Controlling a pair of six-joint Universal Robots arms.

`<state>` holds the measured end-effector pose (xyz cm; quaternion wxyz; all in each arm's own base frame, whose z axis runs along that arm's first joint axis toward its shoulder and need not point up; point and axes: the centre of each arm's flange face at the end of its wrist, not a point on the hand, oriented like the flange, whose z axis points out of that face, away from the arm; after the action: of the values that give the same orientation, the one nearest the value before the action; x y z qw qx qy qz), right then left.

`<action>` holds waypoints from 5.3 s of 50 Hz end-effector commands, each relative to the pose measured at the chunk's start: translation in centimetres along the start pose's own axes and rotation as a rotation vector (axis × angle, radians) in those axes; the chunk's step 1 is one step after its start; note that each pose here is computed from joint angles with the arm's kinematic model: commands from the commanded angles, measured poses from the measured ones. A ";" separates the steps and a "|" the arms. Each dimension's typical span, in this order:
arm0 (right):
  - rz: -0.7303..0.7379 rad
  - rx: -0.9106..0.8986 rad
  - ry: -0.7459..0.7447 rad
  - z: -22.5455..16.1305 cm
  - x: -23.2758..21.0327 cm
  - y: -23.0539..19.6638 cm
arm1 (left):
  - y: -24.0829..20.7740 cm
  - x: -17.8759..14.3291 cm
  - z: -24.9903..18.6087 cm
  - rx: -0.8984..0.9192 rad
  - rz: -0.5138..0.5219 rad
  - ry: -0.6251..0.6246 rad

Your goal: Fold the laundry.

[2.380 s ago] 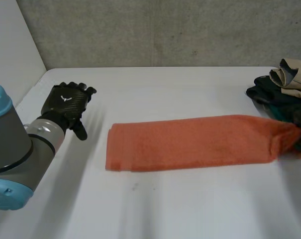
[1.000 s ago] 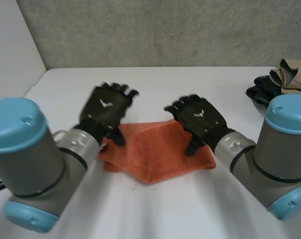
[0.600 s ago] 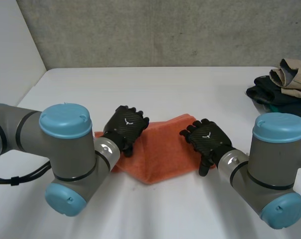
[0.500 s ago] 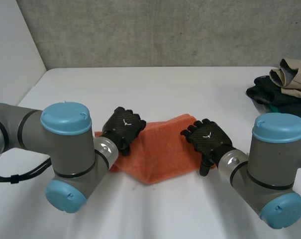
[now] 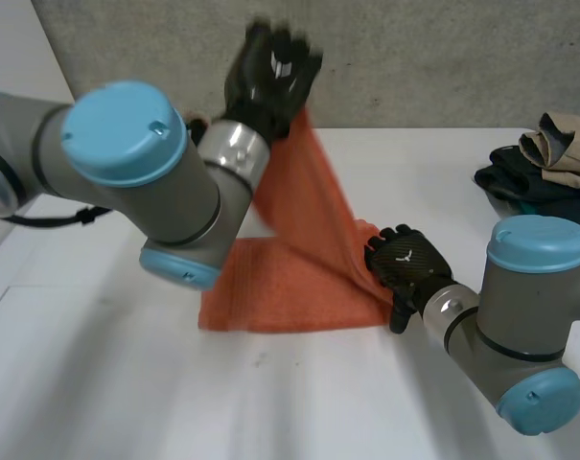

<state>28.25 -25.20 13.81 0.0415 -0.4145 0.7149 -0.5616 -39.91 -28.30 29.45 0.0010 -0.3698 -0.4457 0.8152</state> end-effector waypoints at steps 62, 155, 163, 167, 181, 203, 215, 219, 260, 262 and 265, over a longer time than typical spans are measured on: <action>0.330 -0.009 -0.083 3.7 -2.7 -1.6 | 6.4 -3.6 -6.9 -0.195 -0.028 -0.143; 0.434 -0.026 0.332 0.3 15.4 6.1 | 2.8 3.9 -13.8 -0.272 -0.219 0.109; 0.446 -0.049 0.351 0.0 16.6 7.0 | 3.4 6.6 -15.5 -0.321 -0.223 0.170; 0.457 -0.068 0.330 -0.1 16.1 7.1 | 3.0 7.6 -16.2 -0.326 -0.255 0.203; 0.287 -0.064 0.294 0.3 16.0 7.2 | -2.0 6.4 -19.2 -0.331 -0.304 0.301; 0.113 -0.065 0.260 -2.8 14.7 3.1 | 2.5 1.9 -17.8 -0.450 -0.291 0.144; 0.029 -0.010 0.032 -3.8 11.2 -3.0 | 2.0 7.0 -16.7 -0.373 -0.321 0.349; -0.021 -0.032 -0.012 -1.1 10.5 -1.6 | 2.6 8.7 -14.9 -0.354 -0.334 0.378; 0.083 0.689 -0.051 -6.1 4.6 -20.4 | 0.0 -11.1 -9.6 -0.214 -0.319 -0.281; 0.098 0.628 -0.118 -5.6 2.1 -18.7 | 0.8 -11.1 -9.9 -0.237 -0.324 -0.286; 0.117 0.535 -0.229 -5.1 -1.8 -15.9 | 2.0 -11.1 -10.5 -0.276 -0.321 -0.290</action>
<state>32.86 -24.37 35.58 0.2160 -0.3532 0.4912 -0.7664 -25.86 -25.08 33.01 0.0247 -0.1744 -0.5778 0.7970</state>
